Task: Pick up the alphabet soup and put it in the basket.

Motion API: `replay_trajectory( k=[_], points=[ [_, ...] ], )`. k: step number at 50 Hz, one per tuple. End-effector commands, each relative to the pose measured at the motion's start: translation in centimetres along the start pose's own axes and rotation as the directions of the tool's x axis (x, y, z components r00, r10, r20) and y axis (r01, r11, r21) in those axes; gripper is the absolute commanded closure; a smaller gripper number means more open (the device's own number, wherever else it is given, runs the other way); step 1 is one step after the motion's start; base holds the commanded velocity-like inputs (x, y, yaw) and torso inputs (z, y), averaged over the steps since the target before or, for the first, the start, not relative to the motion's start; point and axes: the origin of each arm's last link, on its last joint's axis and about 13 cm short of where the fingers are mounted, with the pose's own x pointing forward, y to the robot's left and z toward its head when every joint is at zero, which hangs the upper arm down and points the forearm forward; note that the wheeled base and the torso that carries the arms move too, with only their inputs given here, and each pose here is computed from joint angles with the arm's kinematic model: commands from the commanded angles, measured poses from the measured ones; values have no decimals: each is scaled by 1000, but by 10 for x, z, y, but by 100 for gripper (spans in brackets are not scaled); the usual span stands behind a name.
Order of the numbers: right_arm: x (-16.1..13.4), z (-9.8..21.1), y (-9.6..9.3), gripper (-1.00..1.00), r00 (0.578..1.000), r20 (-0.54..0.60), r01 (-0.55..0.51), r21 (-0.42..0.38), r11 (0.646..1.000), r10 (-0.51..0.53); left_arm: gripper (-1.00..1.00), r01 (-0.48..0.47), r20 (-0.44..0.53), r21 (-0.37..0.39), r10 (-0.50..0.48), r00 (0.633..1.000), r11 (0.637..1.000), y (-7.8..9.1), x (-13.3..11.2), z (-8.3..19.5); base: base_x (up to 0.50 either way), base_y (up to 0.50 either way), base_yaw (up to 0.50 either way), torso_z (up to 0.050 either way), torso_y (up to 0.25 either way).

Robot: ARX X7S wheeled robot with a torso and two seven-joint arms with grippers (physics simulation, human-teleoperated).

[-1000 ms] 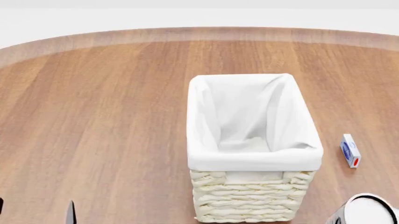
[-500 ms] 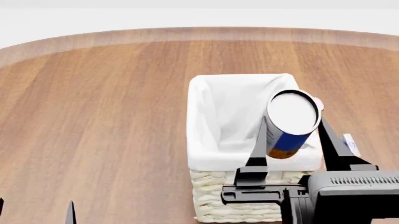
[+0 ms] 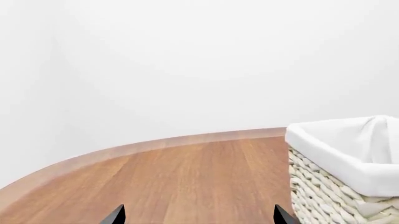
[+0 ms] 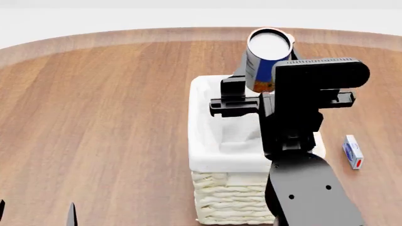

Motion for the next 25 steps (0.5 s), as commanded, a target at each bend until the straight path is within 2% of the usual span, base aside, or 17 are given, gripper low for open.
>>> replay_trajectory(
  k=[1, 11, 13, 19, 22, 25],
  points=[
    [50, -2, 0, 100, 998, -65, 20, -75, 997, -25, -100, -5, -1, -2, 5, 1000, 1000, 1, 0, 1, 0, 0, 0, 0, 0],
    [74, -18, 5, 100, 981, -193, 0, -95, 995, -19, -100, -6, -5, -2, 6, 1000, 1000, 1, 1, -1, 0, 0, 0, 0, 1],
    [80, -17, 6, 100, 977, -214, -7, -125, 992, -20, -100, -6, -5, -2, 6, 1000, 1000, 1, 1, -1, 0, 0, 0, 0, 0],
    [95, -22, 4, 100, 953, -303, -13, -94, 996, -17, -100, -5, -7, -3, 5, 1000, 1000, 1, 2, -1, 0, 0, 0, 0, 2],
    [95, -22, 2, 100, 938, -345, 0, -101, 995, -35, -100, -9, -8, -4, 8, 1000, 1000, 2, 2, -2, 0, 0, 0, 0, 0],
    [95, -22, 1, 100, 925, -378, -6, -69, 998, -21, -100, -8, -9, -4, 8, 1000, 1000, 2, 3, -2, 0, 0, 0, 0, 0]
  ],
)
